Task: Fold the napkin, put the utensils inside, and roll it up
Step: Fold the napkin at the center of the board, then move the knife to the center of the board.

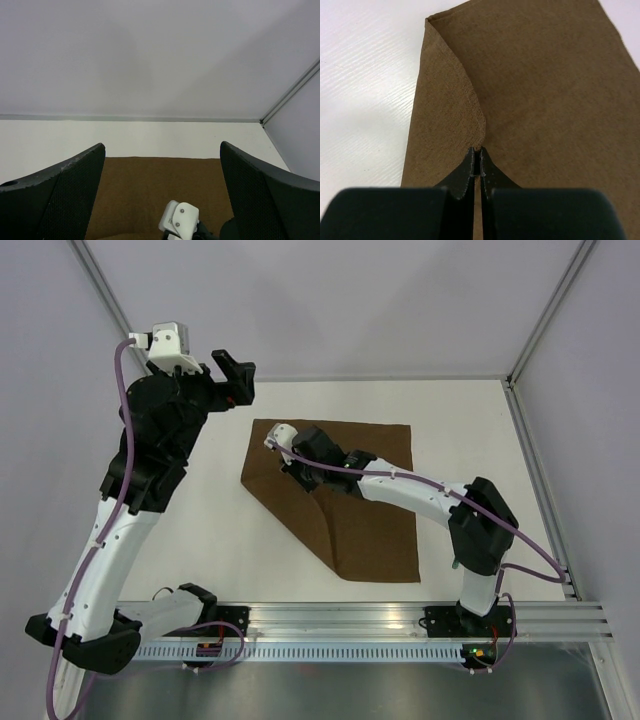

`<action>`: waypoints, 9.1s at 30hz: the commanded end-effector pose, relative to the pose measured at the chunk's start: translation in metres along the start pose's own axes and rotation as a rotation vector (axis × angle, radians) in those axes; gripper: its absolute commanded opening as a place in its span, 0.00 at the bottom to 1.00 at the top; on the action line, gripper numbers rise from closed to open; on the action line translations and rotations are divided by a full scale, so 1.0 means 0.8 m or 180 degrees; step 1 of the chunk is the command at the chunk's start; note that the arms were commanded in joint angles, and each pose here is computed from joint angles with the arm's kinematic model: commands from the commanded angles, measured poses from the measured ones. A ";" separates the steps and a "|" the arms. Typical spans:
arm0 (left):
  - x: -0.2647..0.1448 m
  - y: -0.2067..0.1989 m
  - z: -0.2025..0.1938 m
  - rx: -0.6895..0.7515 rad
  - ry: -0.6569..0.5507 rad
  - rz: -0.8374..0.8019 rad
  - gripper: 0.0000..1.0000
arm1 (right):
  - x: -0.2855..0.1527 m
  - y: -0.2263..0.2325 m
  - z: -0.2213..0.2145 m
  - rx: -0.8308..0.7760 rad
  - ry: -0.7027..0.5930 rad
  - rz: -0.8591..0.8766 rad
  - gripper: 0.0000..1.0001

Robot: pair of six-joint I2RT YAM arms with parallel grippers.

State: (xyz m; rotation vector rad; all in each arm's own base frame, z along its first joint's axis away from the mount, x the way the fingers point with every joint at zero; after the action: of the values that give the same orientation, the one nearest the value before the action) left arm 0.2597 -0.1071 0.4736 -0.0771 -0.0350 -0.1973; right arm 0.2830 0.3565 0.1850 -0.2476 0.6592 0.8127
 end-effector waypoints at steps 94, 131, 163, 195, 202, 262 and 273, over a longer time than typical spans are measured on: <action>0.053 -0.021 -0.086 -0.0269 0.0304 -0.0162 1.00 | -0.044 -0.349 -0.056 0.1174 -0.0074 -0.1481 0.01; 0.060 -0.021 -0.103 -0.0239 0.0398 -0.0152 1.00 | -0.049 -0.396 -0.050 0.1284 -0.0122 -0.1687 0.00; 0.061 -0.018 -0.113 -0.0220 0.0439 -0.0128 1.00 | -0.036 -0.427 -0.060 0.1365 0.0007 -0.1947 0.66; 0.085 -0.055 -0.197 -0.0872 0.0397 -0.0774 1.00 | -0.252 -0.336 -0.291 0.2345 0.1858 -0.1608 0.64; 0.088 -0.053 -0.201 -0.0880 0.0414 -0.0755 1.00 | -0.242 -0.325 -0.319 0.2361 0.2083 -0.1508 0.62; 0.105 -0.051 -0.208 -0.0798 0.0511 -0.0737 1.00 | -0.204 -0.324 -0.349 0.2387 0.2611 -0.0902 0.22; 0.108 -0.052 -0.210 -0.0793 0.0527 -0.0745 1.00 | -0.165 -0.396 -0.303 0.2423 0.2120 -0.1183 0.18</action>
State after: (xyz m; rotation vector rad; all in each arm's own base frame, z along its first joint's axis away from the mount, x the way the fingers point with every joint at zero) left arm 0.3356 -0.1748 0.2920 -0.2792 0.2048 -0.4168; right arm 0.2959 -0.0402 0.0789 0.0721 1.6031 0.1039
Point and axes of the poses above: each gripper's point midway between its finger pads, its own x axis out along the fingers, its own y axis along the line the jaws close on, z = x × y, the point moved 7 cm from there along -x, back along the fingers, and after that the axes turned 11 degrees about x, right-handed, at the moved point
